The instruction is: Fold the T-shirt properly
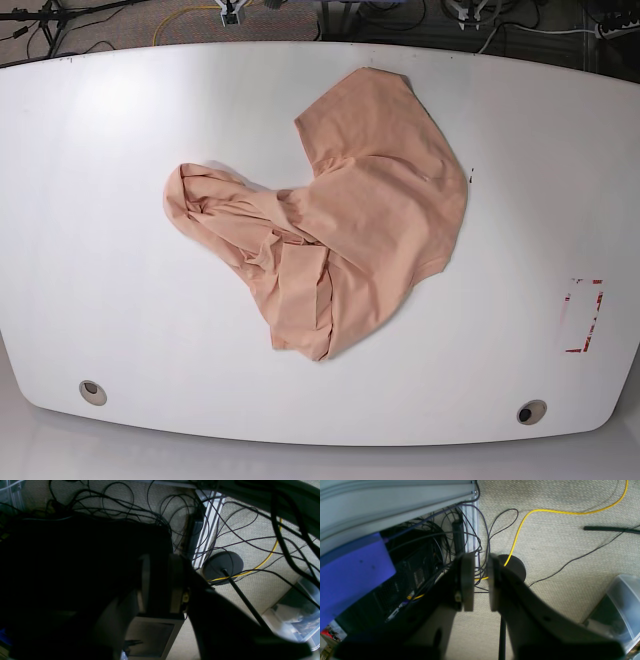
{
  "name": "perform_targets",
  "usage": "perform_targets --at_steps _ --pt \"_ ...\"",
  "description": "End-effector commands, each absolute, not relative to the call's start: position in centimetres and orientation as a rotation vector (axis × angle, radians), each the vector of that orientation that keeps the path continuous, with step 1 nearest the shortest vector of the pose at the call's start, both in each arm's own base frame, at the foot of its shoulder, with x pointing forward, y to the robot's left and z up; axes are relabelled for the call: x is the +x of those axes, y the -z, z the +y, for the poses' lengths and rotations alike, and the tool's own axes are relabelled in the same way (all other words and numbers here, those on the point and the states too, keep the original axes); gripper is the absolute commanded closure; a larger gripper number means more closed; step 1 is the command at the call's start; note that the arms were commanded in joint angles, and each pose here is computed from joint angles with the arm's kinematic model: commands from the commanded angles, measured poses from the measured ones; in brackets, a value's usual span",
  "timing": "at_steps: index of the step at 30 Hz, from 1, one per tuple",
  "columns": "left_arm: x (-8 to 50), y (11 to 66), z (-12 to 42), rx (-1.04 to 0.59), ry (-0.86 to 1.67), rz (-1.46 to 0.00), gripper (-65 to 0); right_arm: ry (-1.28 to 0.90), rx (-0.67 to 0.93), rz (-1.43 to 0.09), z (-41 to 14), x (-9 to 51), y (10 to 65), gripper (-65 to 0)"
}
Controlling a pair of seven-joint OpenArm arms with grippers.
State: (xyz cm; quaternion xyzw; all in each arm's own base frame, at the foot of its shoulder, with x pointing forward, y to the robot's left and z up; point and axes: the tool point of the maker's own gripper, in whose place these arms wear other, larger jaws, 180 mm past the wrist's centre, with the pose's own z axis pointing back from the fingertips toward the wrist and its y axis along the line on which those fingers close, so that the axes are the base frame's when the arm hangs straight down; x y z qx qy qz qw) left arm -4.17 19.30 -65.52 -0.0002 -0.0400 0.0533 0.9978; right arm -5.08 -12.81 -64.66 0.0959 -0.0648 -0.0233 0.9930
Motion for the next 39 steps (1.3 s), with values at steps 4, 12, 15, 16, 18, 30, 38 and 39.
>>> perform_targets --at_steps 4,12,15,16,18,30,38,39 --pt "-4.8 65.4 19.8 0.01 -0.11 -0.079 -11.3 0.051 0.188 -0.143 -13.1 -5.2 64.5 -8.8" --pt "-5.0 65.4 19.6 0.005 -0.111 -0.077 -11.2 0.046 0.186 -0.14 -13.3 -5.2 64.4 -8.9" --pt "-5.1 65.4 19.6 0.005 -0.109 -0.077 -11.2 0.043 0.182 -0.147 -13.4 -5.1 64.4 -8.9" --pt "-5.2 65.4 19.6 0.006 -0.11 -0.077 -11.2 0.043 0.18 -0.151 -13.5 -5.0 64.3 -8.9" --pt "-5.3 65.3 19.7 0.006 -0.111 -0.075 -11.2 0.04 0.177 -0.158 -13.6 -4.8 64.2 -8.9" --pt "-5.5 65.2 20.0 0.013 -0.107 -0.085 -11.0 0.03 0.165 -0.163 -13.9 -5.9 63.7 -8.9" --pt "-5.5 65.1 20.3 0.018 -0.11 -0.095 -11.0 0.031 0.167 -0.148 -13.9 -6.4 63.8 -8.9" --pt "-5.4 65.0 20.3 0.019 -0.11 -0.098 -11.0 0.031 0.167 -0.146 -13.9 -6.5 63.8 -8.9"
